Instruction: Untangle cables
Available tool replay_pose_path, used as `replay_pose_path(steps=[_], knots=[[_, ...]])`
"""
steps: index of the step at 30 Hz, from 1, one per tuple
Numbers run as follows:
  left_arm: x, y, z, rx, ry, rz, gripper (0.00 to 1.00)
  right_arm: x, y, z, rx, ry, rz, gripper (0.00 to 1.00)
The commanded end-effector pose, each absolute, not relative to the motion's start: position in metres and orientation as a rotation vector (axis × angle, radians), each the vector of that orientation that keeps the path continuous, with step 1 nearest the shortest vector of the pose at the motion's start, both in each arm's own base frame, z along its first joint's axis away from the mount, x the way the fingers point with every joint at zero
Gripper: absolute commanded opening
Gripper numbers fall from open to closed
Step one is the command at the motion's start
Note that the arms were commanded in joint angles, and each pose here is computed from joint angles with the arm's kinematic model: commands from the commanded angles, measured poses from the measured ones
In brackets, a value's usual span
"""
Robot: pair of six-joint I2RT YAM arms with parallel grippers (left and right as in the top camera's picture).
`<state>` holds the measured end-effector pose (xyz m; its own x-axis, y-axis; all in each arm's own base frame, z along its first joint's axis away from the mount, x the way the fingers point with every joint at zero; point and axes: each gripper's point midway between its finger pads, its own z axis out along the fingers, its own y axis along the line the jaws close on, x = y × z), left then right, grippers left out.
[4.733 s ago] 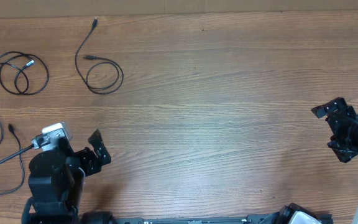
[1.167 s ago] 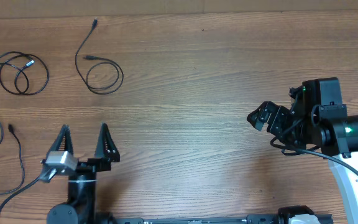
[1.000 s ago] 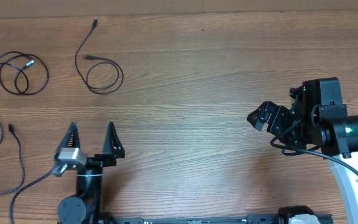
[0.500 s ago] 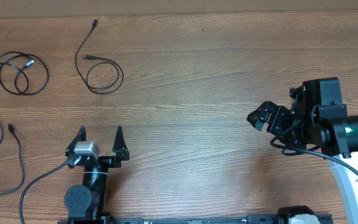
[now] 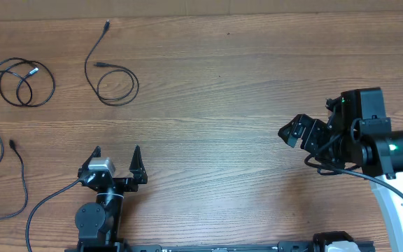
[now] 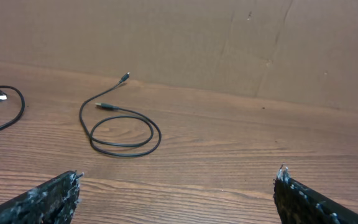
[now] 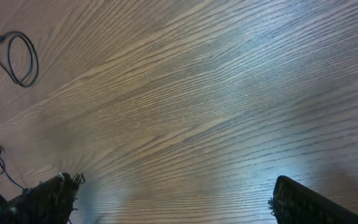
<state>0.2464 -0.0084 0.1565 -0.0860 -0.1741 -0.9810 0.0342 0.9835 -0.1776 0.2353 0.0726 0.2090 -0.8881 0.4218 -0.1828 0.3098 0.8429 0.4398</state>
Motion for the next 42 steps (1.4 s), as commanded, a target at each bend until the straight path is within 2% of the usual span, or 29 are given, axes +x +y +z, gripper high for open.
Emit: replay_pose_path(steps=[1, 14, 24, 30, 34, 42], knots=[[0.246, -0.01, 0.155, -0.084, 1.653, -0.162, 1.0, 0.23, 0.076, 0.218, 0.513, 2.712, 0.605, 1.0], [0.246, -0.006, 0.157, -0.096, 1.643, -0.15, 0.99, 0.172, 0.116, 0.272, 0.116, 2.526, 0.756, 1.0], [0.246, -0.003, 0.156, -0.106, 1.644, -0.14, 1.0, 0.139, 0.119, 0.296, -0.019, 2.396, 0.835, 1.0], [0.246, -0.003, 0.156, -0.106, 1.644, -0.141, 0.99, 0.153, 0.074, 0.3, 0.053, 2.284, 0.52, 1.0], [0.246, -0.003, 0.156, -0.106, 1.644, -0.141, 1.0, 0.151, 0.074, 0.3, 0.056, 2.282, 0.526, 1.0], [0.246, -0.003, 0.156, -0.106, 1.644, -0.141, 1.0, 0.164, 0.046, 0.304, 0.154, 2.223, 0.339, 1.0]])
